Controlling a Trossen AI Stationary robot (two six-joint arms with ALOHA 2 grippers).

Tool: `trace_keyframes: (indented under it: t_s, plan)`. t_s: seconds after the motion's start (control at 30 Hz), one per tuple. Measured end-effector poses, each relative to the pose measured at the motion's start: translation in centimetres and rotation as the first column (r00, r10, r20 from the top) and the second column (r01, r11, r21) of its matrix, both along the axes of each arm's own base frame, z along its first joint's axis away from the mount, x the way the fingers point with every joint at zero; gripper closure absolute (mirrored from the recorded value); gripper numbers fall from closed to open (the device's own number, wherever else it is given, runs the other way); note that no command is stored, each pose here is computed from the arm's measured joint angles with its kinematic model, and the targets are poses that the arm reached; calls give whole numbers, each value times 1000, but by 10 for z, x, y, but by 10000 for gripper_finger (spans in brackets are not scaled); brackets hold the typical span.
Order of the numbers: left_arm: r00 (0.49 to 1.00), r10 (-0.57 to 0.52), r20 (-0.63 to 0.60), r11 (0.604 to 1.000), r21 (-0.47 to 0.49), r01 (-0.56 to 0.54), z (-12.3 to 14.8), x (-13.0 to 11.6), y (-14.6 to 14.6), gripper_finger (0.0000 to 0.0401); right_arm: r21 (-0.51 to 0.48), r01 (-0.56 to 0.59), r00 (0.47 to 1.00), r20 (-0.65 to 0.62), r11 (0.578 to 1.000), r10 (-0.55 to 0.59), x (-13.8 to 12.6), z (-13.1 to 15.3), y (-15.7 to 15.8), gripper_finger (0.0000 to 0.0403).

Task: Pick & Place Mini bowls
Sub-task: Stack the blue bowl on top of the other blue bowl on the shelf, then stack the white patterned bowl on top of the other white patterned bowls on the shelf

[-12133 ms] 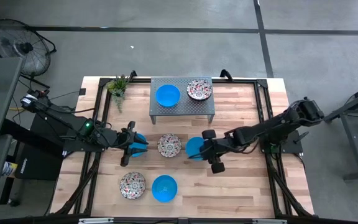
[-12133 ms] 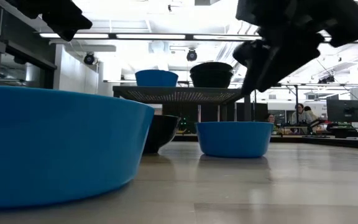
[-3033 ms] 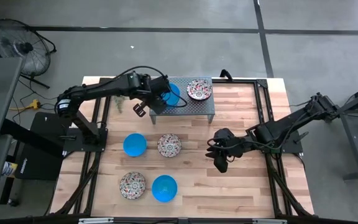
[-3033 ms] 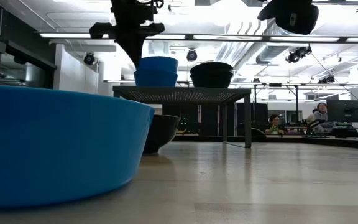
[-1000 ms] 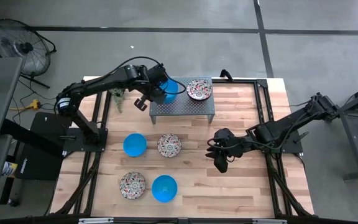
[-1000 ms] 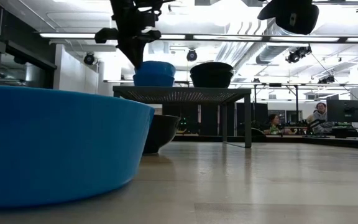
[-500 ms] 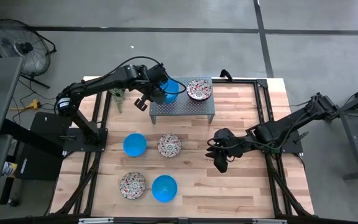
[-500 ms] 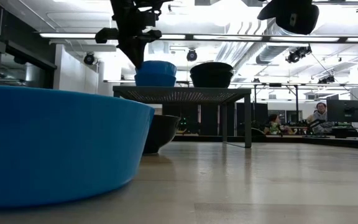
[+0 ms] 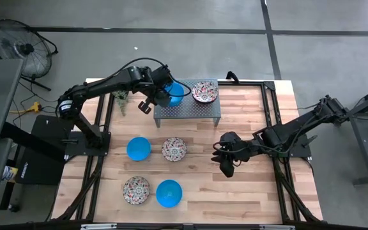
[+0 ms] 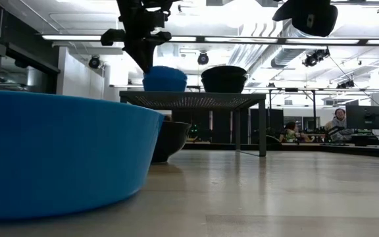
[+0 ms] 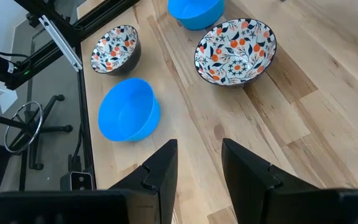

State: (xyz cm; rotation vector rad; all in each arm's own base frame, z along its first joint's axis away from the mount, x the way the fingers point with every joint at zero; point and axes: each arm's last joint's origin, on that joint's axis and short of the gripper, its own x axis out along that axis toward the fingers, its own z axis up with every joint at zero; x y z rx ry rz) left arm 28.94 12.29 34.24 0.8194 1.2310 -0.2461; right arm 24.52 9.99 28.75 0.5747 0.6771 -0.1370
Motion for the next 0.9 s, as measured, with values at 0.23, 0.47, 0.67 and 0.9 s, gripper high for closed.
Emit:
trace_keyframes:
  t_s: [0.23, 0.47, 0.67, 0.9]
  plan:
    - [1000, 10, -14, 999, 33, -10, 0, 0, 1, 307, 0, 0, 1000, 0, 1000, 0, 0, 0, 0, 290]
    - [1000, 12, -4, 999, 34, -11, 1, 0, 1, 305, -2, -2, 1000, 0, 1000, 2, 0, 0, 0, 290]
    - [995, 46, 83, 998, -43, -42, 2, 5, 1, 305, -2, -2, 1000, 0, 1000, 2, 0, 0, 0, 290]
    - [986, 104, 127, 980, -185, -80, 2, 6, -2, 305, 0, -5, 1000, -1, 1000, 5, 0, 0, 0, 290]
